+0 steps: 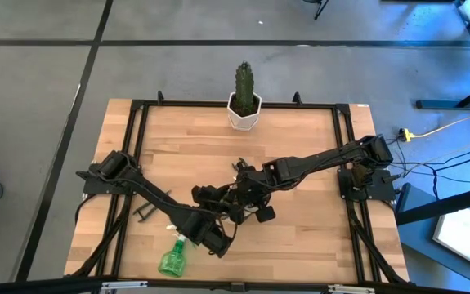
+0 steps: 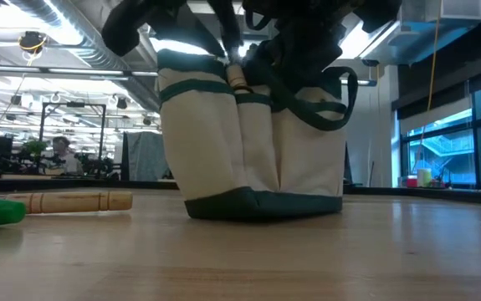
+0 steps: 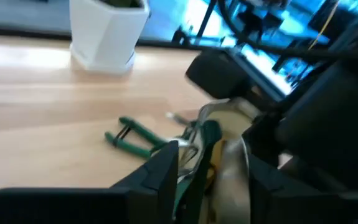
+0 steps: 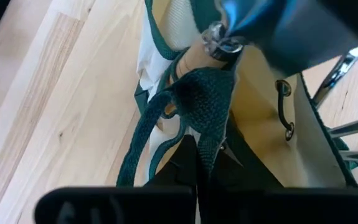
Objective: Pick & Place Garden tools in Gardening bag
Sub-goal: Put the right brown trowel into the green gardening bag
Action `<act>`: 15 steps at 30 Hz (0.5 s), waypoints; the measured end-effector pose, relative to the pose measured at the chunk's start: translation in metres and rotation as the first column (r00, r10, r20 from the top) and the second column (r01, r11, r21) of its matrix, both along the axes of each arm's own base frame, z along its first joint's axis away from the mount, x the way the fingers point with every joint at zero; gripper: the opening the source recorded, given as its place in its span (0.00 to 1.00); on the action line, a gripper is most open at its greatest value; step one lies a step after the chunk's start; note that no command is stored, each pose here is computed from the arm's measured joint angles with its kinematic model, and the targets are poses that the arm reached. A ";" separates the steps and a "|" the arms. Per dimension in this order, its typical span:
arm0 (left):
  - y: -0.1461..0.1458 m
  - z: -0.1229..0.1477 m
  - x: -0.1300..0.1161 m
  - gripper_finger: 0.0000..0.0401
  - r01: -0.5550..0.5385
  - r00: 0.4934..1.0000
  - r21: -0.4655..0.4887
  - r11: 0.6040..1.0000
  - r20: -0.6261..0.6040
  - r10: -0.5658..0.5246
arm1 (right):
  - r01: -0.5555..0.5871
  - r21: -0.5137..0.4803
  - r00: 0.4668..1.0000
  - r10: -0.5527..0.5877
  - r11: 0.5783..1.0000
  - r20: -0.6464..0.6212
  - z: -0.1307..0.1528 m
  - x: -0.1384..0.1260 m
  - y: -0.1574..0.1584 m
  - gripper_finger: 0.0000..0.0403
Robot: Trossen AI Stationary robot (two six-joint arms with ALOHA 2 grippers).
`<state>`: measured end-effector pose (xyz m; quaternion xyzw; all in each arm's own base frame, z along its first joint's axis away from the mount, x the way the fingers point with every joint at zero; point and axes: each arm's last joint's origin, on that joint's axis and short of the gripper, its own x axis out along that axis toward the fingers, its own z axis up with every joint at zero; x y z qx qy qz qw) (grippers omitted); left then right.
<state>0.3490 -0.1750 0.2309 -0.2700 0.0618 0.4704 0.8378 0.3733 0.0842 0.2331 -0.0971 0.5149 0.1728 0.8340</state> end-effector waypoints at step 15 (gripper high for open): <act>-0.026 0.001 -0.014 0.01 0.057 0.997 0.022 0.998 0.046 -0.058 | -0.005 0.006 1.000 0.005 1.000 -0.014 0.000 -0.001 0.000 0.00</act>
